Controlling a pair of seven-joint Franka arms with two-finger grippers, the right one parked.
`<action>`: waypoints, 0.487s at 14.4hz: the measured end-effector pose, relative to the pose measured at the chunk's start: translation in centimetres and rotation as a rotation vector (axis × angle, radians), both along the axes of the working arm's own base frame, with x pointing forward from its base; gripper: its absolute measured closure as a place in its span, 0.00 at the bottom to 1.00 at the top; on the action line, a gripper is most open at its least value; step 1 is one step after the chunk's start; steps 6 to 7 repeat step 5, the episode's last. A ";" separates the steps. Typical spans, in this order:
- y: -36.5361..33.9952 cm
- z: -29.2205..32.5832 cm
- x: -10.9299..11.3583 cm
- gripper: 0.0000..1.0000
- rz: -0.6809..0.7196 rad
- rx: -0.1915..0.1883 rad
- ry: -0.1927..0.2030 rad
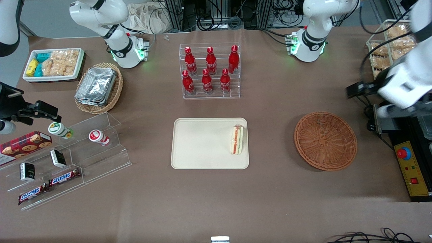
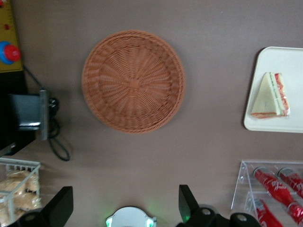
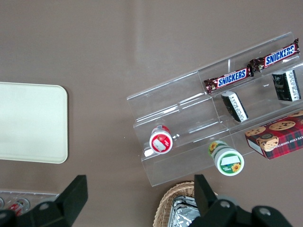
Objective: Place sandwich from basket to tray
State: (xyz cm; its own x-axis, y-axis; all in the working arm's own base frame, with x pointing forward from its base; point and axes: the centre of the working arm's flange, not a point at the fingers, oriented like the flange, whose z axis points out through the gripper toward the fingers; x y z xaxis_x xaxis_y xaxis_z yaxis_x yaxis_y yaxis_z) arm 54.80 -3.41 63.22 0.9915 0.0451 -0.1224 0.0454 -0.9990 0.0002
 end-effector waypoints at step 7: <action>2.7 1.5 -4.4 0.00 -0.005 -0.005 -0.034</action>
